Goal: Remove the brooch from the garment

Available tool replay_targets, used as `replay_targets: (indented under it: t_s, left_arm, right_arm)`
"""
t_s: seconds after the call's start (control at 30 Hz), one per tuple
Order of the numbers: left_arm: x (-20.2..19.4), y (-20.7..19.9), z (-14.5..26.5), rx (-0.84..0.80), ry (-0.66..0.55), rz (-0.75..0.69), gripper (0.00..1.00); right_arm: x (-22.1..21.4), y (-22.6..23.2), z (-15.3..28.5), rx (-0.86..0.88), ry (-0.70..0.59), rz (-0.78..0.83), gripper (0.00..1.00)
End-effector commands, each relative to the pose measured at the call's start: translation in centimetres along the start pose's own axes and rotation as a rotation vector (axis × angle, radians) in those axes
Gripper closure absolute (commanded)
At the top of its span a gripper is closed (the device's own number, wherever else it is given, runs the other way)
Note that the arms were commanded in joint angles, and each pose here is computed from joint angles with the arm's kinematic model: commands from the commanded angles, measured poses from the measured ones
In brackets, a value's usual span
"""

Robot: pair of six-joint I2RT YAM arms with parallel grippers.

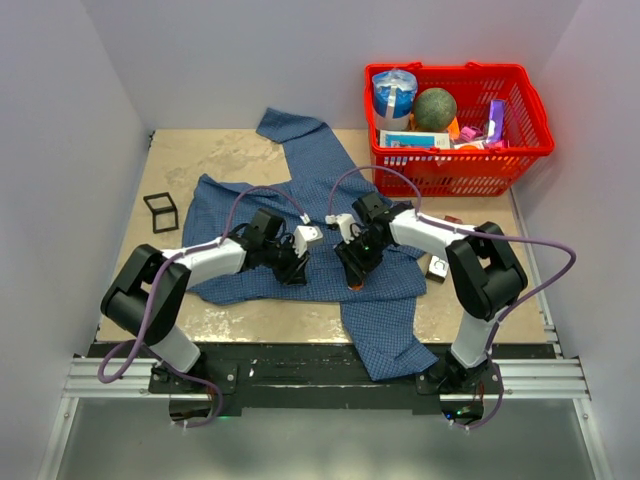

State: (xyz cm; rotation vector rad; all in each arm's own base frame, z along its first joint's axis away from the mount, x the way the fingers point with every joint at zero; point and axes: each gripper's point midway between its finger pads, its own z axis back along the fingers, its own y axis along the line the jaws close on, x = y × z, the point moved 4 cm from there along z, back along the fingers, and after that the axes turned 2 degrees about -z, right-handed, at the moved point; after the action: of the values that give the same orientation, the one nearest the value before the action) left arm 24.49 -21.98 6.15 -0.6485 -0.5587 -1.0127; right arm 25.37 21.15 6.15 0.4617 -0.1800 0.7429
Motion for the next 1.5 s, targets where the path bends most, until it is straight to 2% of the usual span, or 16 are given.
replay_targets:
  t_s: [0.0, 0.17, 0.33, 0.43, 0.7, 0.97, 1.1, 1.2, 1.33, 1.37, 1.47]
  left_arm:
    - [0.8, 0.6, 0.5, 0.022, -0.021, -0.017, 0.71]
    - [1.3, 1.0, 0.5, 0.021, -0.020, -0.016, 0.71]
    - [1.8, 1.4, 0.0, 0.011, -0.021, -0.017, 0.71]
    - [2.3, 1.7, -0.2, 0.011, -0.022, -0.018, 0.71]
    - [3.2, 1.7, -0.2, -0.007, -0.029, -0.013, 0.71]
    - [6.1, 0.1, 1.3, -0.033, -0.189, 0.068, 0.72]
    - [7.4, -0.2, 1.7, -0.045, -0.226, 0.089, 0.73]
    - [7.7, 0.0, 1.5, -0.041, -0.242, 0.103, 0.73]
    - [9.1, 1.0, 1.3, 0.030, -0.325, 0.133, 0.64]
    - [9.3, 1.9, 1.3, 0.102, -0.332, 0.139, 0.63]
    - [10.5, 2.1, 1.7, 0.225, -0.383, 0.065, 0.62]
  right_arm:
    - [-0.2, -0.1, 0.8, -0.023, 0.029, -0.004, 0.56]
    - [0.4, -0.2, 2.5, -0.068, 0.017, 0.030, 0.66]
    - [1.2, -0.1, 3.0, -0.070, -0.007, 0.046, 0.89]
    - [1.7, 0.4, 3.1, -0.038, -0.028, 0.051, 0.94]
    - [2.3, 1.0, 3.3, 0.001, -0.053, 0.049, 1.00]
    - [8.0, 1.6, 7.7, -0.092, -0.257, -0.005, 1.00]
    - [9.6, 1.7, 7.8, -0.088, -0.295, -0.055, 1.00]
    - [10.8, 1.0, 6.9, -0.107, -0.299, -0.153, 1.00]
    - [12.0, 0.2, 6.0, -0.085, -0.283, -0.252, 1.00]
    - [12.1, 0.1, 6.0, -0.078, -0.280, -0.274, 1.00]
    - [12.5, -0.9, 6.5, -0.018, -0.296, -0.389, 1.00]
